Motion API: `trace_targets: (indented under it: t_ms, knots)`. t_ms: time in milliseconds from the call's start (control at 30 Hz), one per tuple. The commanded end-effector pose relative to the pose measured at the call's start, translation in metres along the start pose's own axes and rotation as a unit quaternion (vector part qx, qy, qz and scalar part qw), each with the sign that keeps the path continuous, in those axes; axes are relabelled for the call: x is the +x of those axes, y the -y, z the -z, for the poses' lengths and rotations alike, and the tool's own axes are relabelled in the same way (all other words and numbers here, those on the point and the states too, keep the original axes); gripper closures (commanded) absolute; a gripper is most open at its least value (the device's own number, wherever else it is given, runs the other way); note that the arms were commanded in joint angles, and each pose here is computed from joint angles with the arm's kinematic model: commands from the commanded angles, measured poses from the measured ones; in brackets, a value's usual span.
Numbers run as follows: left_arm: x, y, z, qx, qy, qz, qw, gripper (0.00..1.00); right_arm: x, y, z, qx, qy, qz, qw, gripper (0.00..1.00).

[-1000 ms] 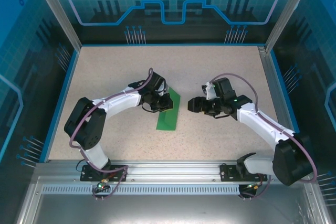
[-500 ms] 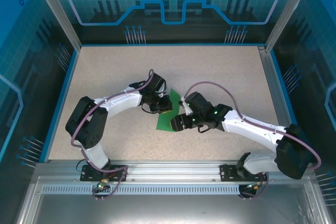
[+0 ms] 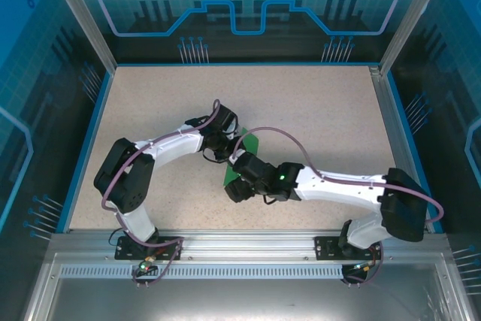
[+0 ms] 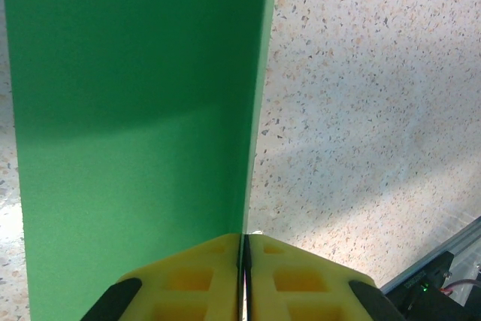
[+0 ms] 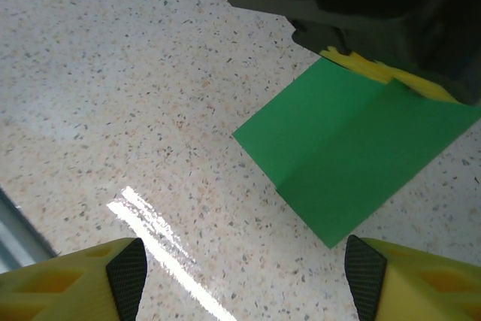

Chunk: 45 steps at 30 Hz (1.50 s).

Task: Fold a paper plane with a square sheet of paper (pick it up from the middle)
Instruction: Fold the triangle a second time at the center of the table.

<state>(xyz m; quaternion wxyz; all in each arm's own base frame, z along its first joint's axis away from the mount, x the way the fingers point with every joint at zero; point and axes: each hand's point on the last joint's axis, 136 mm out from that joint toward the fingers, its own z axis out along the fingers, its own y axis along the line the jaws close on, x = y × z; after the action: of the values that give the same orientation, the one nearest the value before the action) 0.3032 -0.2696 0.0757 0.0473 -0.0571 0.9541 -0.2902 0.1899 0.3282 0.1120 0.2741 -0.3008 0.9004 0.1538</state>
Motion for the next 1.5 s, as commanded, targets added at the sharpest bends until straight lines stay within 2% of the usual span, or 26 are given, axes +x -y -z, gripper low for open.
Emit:
trace_targets:
  t_ms: [0,233,400,700,867,1067,1133,1200,1267,1367,1400,1467]
  knots:
    - [0.001,0.005,-0.002,0.003,-0.012,0.005,1.0,0.87,-0.011,-0.006,-0.006,0.028,0.022,0.02,0.999,0.26]
    - [0.004,0.003,0.0,0.002,-0.013,0.006,1.0,0.87,-0.014,0.004,-0.019,0.079,0.036,0.011,0.996,0.31]
    - [0.004,0.004,-0.001,0.004,-0.014,0.005,1.0,0.86,-0.011,0.009,-0.022,0.096,0.024,0.015,0.995,0.51]
    - [0.002,0.006,0.0,0.007,-0.011,0.007,1.0,0.86,-0.007,0.016,-0.012,0.098,0.024,0.012,0.995,0.7]
    - [0.001,0.007,0.0,0.007,-0.01,0.007,1.0,0.85,-0.004,0.022,-0.012,0.092,0.02,-0.002,0.996,0.84]
    - [0.0,0.009,0.002,0.01,-0.005,0.008,1.0,0.86,-0.005,0.027,-0.009,0.058,0.026,-0.027,0.998,0.94]
    - [-0.001,0.01,0.003,0.013,-0.004,0.007,1.0,0.89,-0.004,0.03,-0.008,0.047,0.029,-0.038,0.998,0.95]
    - [0.0,0.01,0.002,0.01,-0.005,0.008,1.0,0.83,-0.006,0.032,-0.005,0.032,0.037,-0.051,0.998,0.95]
    - [-0.001,0.009,0.001,0.01,-0.006,0.008,1.0,0.88,-0.001,0.032,-0.006,0.006,0.037,-0.064,0.997,0.96]
    - [-0.001,0.01,0.001,0.011,-0.006,0.009,1.0,0.85,-0.001,0.038,-0.005,-0.012,0.043,-0.085,0.995,0.95]
    - [-0.002,0.01,0.001,0.011,-0.005,0.009,1.0,0.85,0.0,0.037,-0.004,-0.019,0.042,-0.086,0.995,0.93]
    - [-0.002,0.01,0.0,0.011,-0.007,0.009,1.0,0.88,-0.002,0.032,-0.001,-0.029,0.045,-0.076,0.996,0.76]
